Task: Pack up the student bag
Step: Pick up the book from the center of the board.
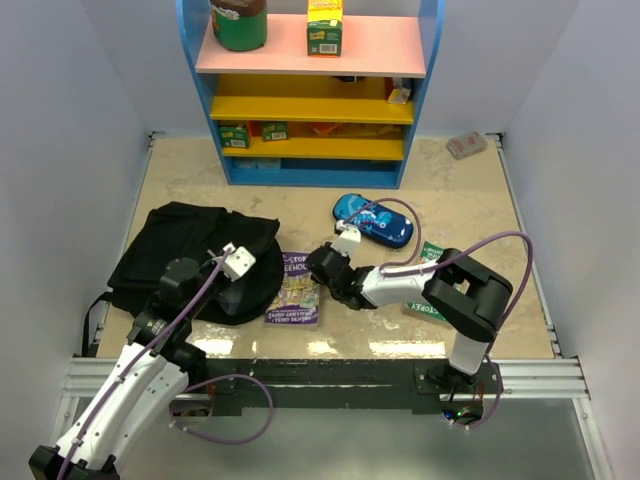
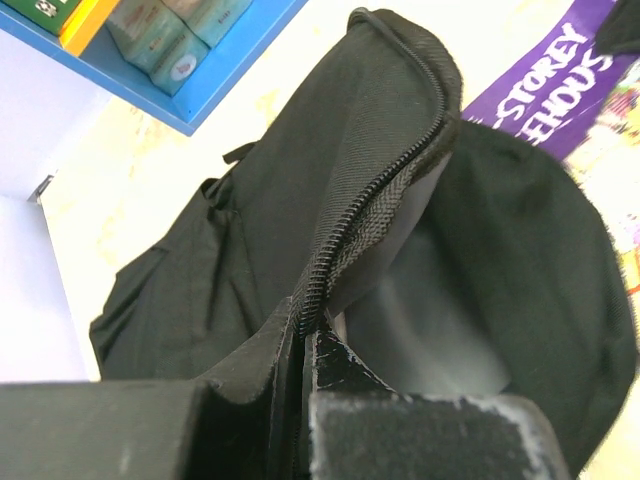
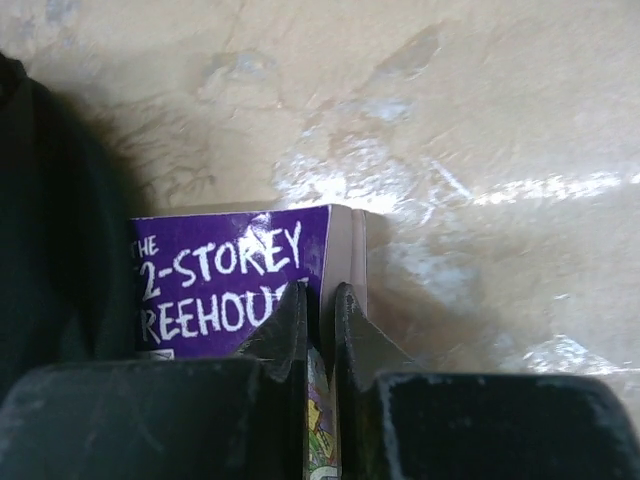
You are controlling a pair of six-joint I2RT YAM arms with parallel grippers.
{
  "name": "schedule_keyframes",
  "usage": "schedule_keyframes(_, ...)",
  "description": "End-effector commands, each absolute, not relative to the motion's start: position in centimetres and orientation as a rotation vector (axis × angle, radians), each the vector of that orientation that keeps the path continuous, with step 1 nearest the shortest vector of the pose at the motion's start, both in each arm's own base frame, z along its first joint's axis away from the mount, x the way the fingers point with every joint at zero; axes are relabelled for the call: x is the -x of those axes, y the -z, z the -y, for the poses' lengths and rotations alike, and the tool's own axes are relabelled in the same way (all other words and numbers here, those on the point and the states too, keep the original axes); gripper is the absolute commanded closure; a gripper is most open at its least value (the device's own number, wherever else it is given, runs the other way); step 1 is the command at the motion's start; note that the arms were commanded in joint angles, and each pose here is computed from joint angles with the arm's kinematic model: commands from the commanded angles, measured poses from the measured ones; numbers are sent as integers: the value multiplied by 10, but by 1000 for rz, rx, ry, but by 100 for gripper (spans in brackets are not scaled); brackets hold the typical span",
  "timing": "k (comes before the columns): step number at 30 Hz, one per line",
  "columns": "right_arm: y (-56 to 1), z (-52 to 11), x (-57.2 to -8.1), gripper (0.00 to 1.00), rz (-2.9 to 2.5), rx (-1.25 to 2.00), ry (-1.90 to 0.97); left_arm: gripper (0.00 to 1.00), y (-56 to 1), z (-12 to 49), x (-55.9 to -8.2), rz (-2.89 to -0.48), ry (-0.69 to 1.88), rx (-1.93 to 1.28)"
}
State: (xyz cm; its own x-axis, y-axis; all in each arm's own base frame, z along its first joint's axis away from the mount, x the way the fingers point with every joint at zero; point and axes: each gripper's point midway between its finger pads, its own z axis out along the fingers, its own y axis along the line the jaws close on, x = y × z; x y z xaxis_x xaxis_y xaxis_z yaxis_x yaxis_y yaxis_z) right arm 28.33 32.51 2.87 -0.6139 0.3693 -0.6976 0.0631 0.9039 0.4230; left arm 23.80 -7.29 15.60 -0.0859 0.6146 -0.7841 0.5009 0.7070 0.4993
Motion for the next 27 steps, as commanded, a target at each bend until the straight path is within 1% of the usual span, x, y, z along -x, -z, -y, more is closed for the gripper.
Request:
schedule_keyframes(1, 41, -299, -213, 100, -2498, -102, -251, 100, -192, 79, -241, -1611, -111, -878)
schedule_keyframes(3, 23, -305, -215, 100, -2467, -97, -316, 100, -190, 79, -241, -1612, -116, -882)
schedule_keyframes(4, -1, -310, -220, 100, -2423, -107, -377, 100, -189, 78, -240, -1611, -119, -884)
schedule_keyframes(6, -27, -315, -227, 100, -2359, -95, -427, 100, -188, 77, -241, -1615, -125, -881)
schedule_keyframes(7, -55, -320, -230, 100, -2308, -99, -493, 100, -187, 77, -241, -1618, -124, -875)
schedule_keyframes(11, -121, -323, -243, 100, -2164, -90, -573, 100, -191, 76, -243, -1626, -117, -834)
schedule_keyframes(16, -167, -324, -242, 100, -2095, -62, -649, 100, -195, 67, -247, -1641, -138, -731)
schedule_keyframes(27, -272, -354, -223, 100, -1897, -9, -1013, 100, -205, 47, -254, -1640, -208, -551)
